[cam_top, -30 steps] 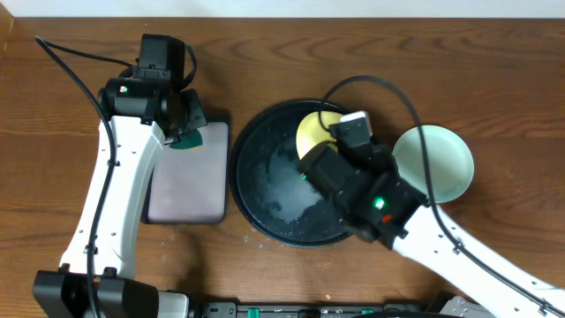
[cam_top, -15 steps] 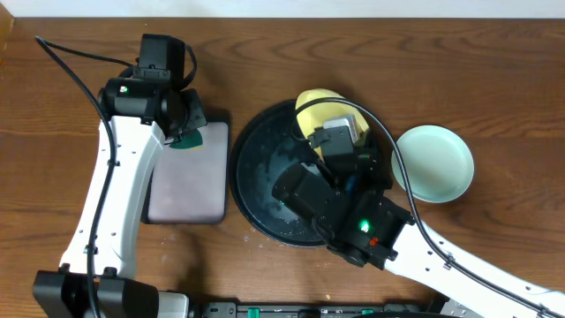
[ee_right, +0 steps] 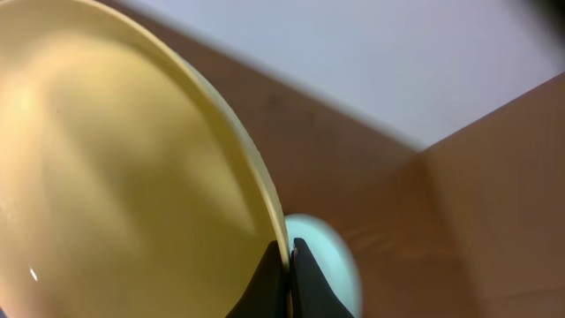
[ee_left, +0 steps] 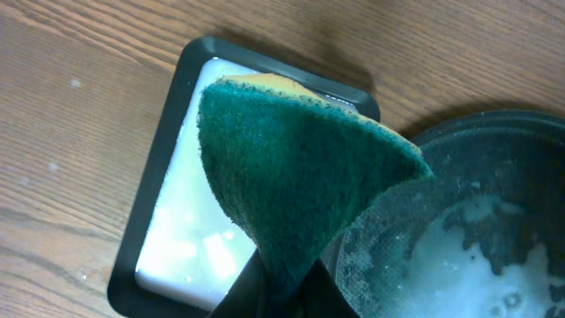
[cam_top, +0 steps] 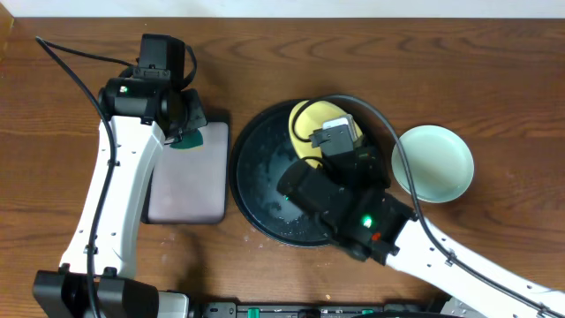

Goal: Clean dirty plates on tray and stack at the side

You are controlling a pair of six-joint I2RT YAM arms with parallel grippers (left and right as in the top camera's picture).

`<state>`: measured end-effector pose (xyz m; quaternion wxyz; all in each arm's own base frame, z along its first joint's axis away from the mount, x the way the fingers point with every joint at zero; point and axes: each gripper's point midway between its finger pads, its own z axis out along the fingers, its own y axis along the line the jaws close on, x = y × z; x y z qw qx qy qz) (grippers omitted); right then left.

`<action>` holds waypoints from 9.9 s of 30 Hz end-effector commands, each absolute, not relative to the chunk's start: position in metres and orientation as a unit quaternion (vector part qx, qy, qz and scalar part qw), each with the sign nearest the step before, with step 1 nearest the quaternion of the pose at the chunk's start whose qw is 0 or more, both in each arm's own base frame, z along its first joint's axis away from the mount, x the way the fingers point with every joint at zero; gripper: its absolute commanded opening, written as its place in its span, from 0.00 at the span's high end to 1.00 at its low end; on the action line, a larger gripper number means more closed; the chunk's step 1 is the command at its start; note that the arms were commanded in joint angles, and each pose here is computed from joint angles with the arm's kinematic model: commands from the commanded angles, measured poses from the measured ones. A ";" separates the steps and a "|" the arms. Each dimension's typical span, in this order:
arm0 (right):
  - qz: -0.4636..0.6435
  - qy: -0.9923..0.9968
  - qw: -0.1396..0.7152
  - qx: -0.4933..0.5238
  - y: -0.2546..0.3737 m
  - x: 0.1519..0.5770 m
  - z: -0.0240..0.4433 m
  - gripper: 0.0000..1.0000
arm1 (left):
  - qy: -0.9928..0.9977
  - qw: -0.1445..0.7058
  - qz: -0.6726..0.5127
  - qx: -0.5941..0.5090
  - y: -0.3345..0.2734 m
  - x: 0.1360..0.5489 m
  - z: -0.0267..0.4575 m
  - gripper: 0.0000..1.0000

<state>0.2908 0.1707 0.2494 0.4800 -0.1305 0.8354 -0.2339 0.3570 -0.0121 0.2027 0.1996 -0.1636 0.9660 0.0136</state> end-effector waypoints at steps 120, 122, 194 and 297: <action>0.085 0.931 0.344 0.083 0.006 0.280 0.280 0.01 | 0.983 0.133 0.004 -0.129 0.011 0.356 0.154 0.22; 0.085 0.931 0.344 0.083 0.006 0.280 0.280 0.01 | 0.983 0.133 0.004 -0.129 0.011 0.356 0.154 0.22; 0.071 0.731 0.679 -0.008 0.023 0.245 0.158 0.01 | 0.983 0.133 0.004 -0.129 0.011 0.356 0.154 0.21; 0.071 0.731 0.679 -0.008 0.023 0.245 0.158 0.01 | 0.747 0.652 0.003 -0.131 0.032 0.241 0.138 0.21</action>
